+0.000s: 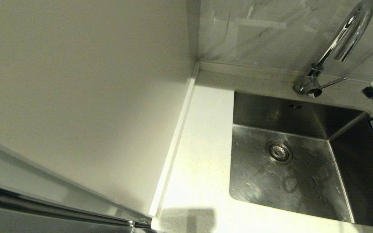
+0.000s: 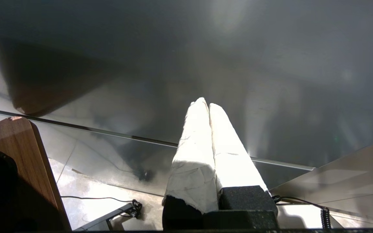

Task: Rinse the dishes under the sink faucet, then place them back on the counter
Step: Put a bowl into the sink

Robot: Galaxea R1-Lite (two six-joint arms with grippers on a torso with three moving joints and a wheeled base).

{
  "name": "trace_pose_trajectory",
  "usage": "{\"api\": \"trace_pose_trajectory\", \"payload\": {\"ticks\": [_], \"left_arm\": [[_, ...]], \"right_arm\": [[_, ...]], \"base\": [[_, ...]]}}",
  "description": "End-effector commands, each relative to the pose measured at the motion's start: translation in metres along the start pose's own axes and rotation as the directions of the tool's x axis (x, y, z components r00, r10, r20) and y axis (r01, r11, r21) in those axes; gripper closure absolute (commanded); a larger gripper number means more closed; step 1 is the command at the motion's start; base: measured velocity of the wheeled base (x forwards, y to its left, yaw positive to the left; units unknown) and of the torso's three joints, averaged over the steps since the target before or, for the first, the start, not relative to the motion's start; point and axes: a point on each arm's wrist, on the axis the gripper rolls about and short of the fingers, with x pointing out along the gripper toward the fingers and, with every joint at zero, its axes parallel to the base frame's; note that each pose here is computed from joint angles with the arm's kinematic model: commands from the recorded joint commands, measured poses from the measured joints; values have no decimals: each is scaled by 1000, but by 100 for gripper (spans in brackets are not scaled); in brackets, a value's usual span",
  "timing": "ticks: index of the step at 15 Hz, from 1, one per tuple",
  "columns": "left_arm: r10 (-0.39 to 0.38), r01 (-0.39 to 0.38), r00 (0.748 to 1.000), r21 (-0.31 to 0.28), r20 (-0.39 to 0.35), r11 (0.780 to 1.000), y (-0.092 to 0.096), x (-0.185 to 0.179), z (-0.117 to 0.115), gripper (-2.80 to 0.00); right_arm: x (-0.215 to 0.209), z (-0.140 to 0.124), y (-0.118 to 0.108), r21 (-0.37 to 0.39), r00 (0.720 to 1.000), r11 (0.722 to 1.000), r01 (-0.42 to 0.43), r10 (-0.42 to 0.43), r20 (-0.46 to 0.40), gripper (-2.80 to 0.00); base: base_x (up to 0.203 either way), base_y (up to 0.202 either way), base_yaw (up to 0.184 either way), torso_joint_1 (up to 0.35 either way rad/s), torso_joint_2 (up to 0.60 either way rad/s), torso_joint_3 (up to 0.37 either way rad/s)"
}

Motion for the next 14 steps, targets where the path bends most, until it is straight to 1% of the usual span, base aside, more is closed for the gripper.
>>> {"api": "trace_pose_trajectory", "payload": {"ticks": [1, 3, 5, 6, 7, 8, 10, 11, 12, 14], "left_arm": [[0, 0, 1000, 0, -2, 1000, 0, 0, -1, 0], [0, 0, 1000, 0, -3, 1000, 0, 0, -1, 0], [0, 0, 1000, 0, -2, 1000, 0, 0, -1, 0], [0, 0, 1000, 0, -2, 1000, 0, 0, -1, 0], [-1, 1, 1000, 0, -3, 1000, 0, 0, -1, 0], [0, 0, 1000, 0, -2, 1000, 0, 0, -1, 0], [0, 0, 1000, 0, -3, 1000, 0, 0, -1, 0], [0, 0, 1000, 0, -4, 1000, 0, 0, -1, 0], [0, 0, 1000, 0, -2, 1000, 0, 0, -1, 0], [0, 0, 1000, 0, -2, 1000, 0, 0, -1, 0]], "right_arm": [[14, -4, -9, -56, 998, 997, 49, -50, -26, 0], [21, -9, -19, -87, 995, 993, 81, -86, -53, 0], [25, -17, -29, -83, 990, 991, 106, -113, -82, 0], [26, -21, -35, -93, 987, 988, 121, -131, -98, 0], [26, -25, -42, -121, 983, 983, 135, -148, -111, 0], [24, -28, -48, -146, 979, 979, 144, -163, -123, 0], [26, -33, -52, -155, 974, 978, 140, -164, -155, 0], [28, -34, -51, -159, 974, 978, 135, -160, -160, -280], [30, -36, -49, -169, 974, 978, 125, -154, -168, -280], [28, -40, -46, -219, 975, 972, 86, -126, -181, -280]], "base": [[0, 0, 0, 0, 0, 0], [0, 0, 0, 0, 0, 0], [0, 0, 0, 0, 0, 0], [0, 0, 0, 0, 0, 0], [0, 0, 0, 0, 0, 0], [0, 0, 0, 0, 0, 0], [0, 0, 0, 0, 0, 0], [0, 0, 0, 0, 0, 0], [0, 0, 0, 0, 0, 0], [0, 0, 0, 0, 0, 0]]}}
